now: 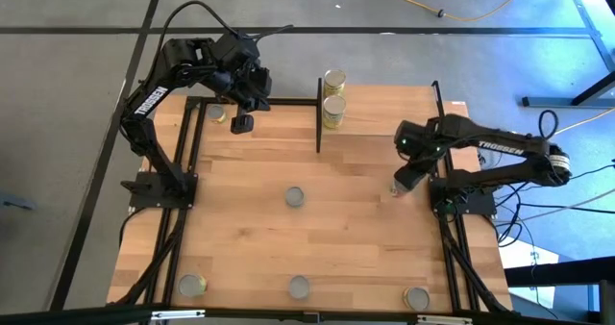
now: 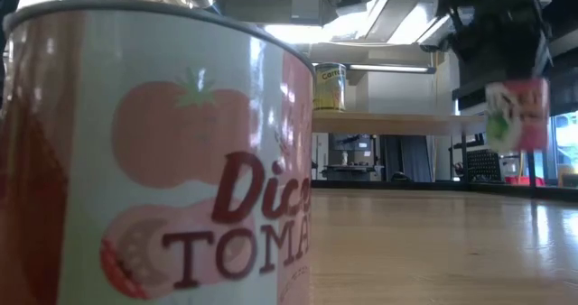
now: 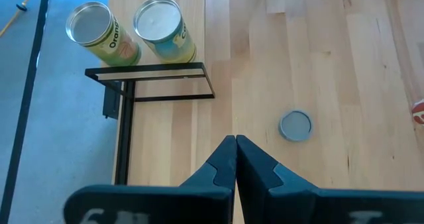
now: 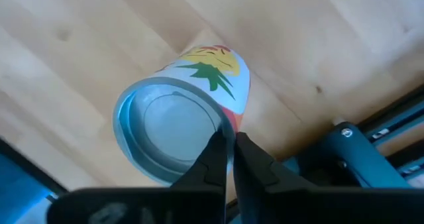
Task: Pick and place cans onto a shelf
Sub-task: Put the orange can on the shelf, then move the green and red can to the middle of the table
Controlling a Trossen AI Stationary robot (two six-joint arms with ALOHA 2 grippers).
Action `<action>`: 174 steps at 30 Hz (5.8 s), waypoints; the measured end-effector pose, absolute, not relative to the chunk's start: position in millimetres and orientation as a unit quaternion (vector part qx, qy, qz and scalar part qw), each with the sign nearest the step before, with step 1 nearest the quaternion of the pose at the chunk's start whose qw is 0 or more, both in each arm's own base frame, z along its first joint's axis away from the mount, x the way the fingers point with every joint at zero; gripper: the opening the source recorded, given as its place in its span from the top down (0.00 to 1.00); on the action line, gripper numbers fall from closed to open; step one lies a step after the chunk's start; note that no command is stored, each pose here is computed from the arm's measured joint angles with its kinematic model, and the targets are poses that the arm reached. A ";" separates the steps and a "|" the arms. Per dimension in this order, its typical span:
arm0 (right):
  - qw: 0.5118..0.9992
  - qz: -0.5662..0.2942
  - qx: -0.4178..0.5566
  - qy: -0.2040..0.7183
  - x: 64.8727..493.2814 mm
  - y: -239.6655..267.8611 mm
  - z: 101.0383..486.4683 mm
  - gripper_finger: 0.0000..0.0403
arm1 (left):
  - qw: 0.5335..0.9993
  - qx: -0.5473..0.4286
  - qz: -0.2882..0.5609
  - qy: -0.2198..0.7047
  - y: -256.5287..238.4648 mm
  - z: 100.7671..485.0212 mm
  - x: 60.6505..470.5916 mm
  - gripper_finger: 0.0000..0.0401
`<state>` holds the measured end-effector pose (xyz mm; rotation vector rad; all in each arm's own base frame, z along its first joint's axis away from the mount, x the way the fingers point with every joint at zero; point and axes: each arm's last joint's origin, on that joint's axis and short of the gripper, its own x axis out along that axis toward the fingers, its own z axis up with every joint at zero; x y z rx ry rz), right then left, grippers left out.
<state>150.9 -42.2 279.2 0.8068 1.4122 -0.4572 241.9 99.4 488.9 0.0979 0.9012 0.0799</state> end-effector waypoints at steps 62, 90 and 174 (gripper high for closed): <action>0.789 -0.231 0.117 0.558 243.0 -186.9 417.0 0.70 | 0.898 0.051 0.037 0.436 99.5 488.7 242.0 1.00; 0.724 -0.141 0.042 0.674 272.3 -142.7 342.6 1.00 | 0.897 0.040 0.056 0.436 110.0 488.8 237.4 1.00; 0.771 -0.203 0.045 0.602 234.3 -177.9 384.2 1.00 | 0.893 -0.066 0.120 0.428 112.7 488.7 236.2 1.00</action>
